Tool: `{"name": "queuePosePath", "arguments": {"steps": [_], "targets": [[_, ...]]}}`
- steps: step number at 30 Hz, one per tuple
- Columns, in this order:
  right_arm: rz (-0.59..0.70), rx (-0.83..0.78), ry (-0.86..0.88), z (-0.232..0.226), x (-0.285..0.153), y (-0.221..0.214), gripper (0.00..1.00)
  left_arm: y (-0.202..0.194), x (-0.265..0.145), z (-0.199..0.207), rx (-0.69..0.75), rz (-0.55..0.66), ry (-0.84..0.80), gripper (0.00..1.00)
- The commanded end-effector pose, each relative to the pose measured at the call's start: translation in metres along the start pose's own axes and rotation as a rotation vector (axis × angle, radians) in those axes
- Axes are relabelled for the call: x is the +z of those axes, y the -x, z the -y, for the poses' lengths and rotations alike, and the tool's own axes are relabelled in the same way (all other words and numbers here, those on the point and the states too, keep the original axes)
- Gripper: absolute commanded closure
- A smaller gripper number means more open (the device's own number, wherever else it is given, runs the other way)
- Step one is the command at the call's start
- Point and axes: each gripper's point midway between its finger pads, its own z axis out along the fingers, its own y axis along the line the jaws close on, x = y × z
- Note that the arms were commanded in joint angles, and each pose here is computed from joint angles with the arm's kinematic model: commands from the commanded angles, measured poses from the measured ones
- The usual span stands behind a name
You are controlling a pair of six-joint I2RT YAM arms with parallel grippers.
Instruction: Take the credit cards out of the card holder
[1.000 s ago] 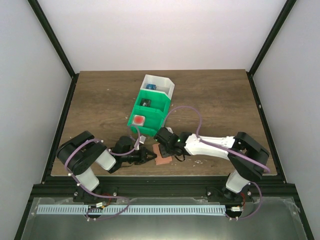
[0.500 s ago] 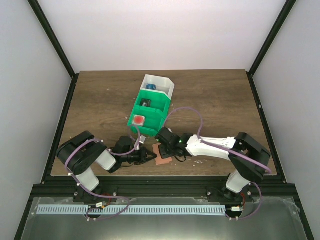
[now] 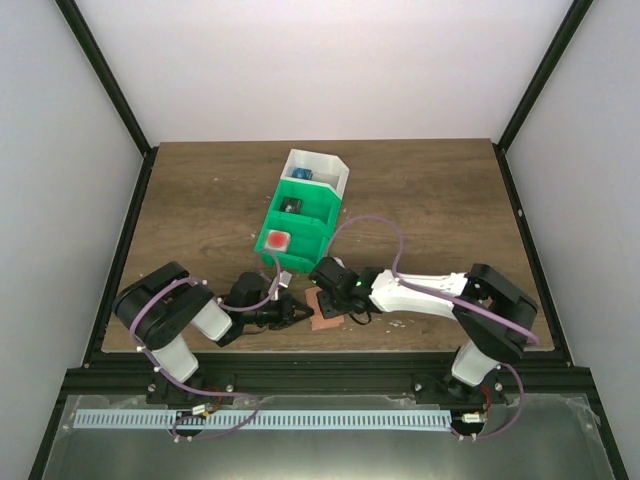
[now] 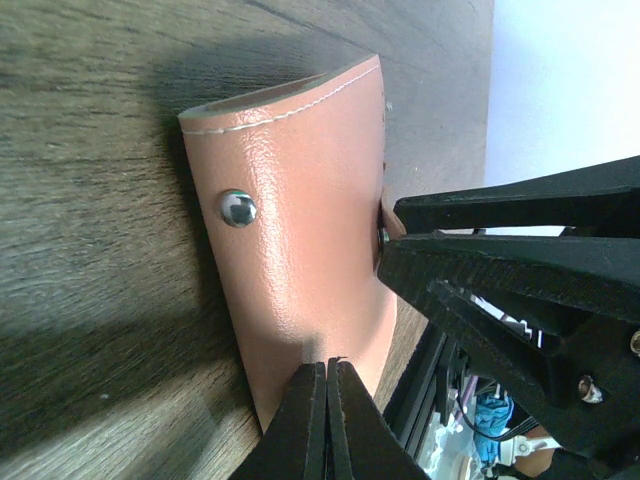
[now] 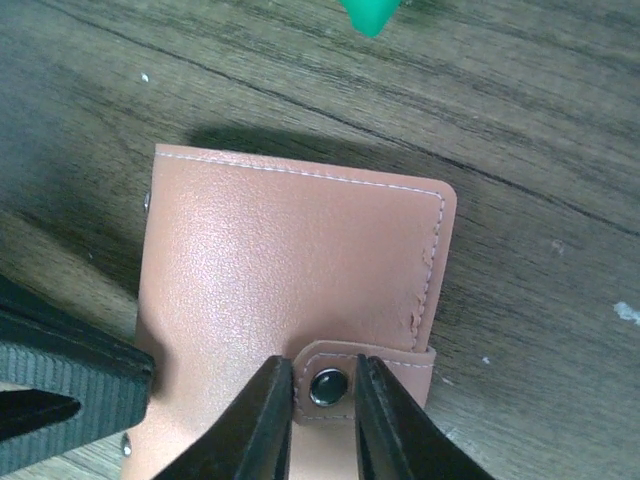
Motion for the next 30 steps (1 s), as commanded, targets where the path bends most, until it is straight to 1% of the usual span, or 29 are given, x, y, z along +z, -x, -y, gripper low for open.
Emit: {"name": "queuePosePath", "arguments": {"steps": [1,4,5,13,17,18,19,21,22,25,27,28,30], "targets": [[0.007,-0.006,-0.076,0.011,0.000,0.004,0.85,-0.008,0.000,-0.014,-0.013,-0.020,0.044,1.00],[0.024,-0.003,-0.099,0.017,-0.007,0.006,0.97,-0.008,0.000,-0.015,-0.014,-0.021,0.047,1.00],[0.031,-0.003,-0.101,0.017,-0.009,0.007,0.99,-0.008,0.000,-0.016,-0.015,-0.020,0.049,1.00],[0.071,0.016,-0.105,0.025,-0.020,0.006,0.99,-0.011,0.000,-0.020,-0.022,-0.025,0.055,1.00],[0.100,0.026,-0.073,0.022,-0.028,0.010,1.00,-0.011,-0.001,-0.017,-0.026,-0.021,0.045,1.00],[0.110,0.029,-0.060,0.020,-0.030,0.011,0.99,-0.010,-0.002,-0.015,-0.029,-0.020,0.038,0.99],[0.120,0.032,-0.044,0.019,-0.034,0.012,1.00,-0.010,-0.002,-0.010,-0.030,-0.021,0.023,0.92],[0.160,0.043,0.009,0.013,-0.046,0.017,1.00,-0.008,-0.005,0.005,-0.023,-0.018,-0.026,0.75],[0.189,0.050,0.045,0.009,-0.053,0.021,0.99,-0.007,-0.008,0.014,-0.014,-0.013,-0.048,0.70],[0.259,0.062,0.160,-0.005,-0.075,0.030,1.00,0.001,-0.014,0.028,0.017,0.018,-0.042,0.57],[0.303,0.063,0.256,-0.018,-0.092,0.036,1.00,0.009,-0.019,0.036,0.063,0.048,-0.007,0.51],[0.317,0.064,0.301,-0.024,-0.099,0.038,1.00,0.012,-0.022,0.036,0.086,0.058,0.029,0.48],[0.334,0.072,0.375,-0.033,-0.109,0.038,0.99,0.024,-0.032,0.040,0.140,0.124,0.102,0.41]]}}
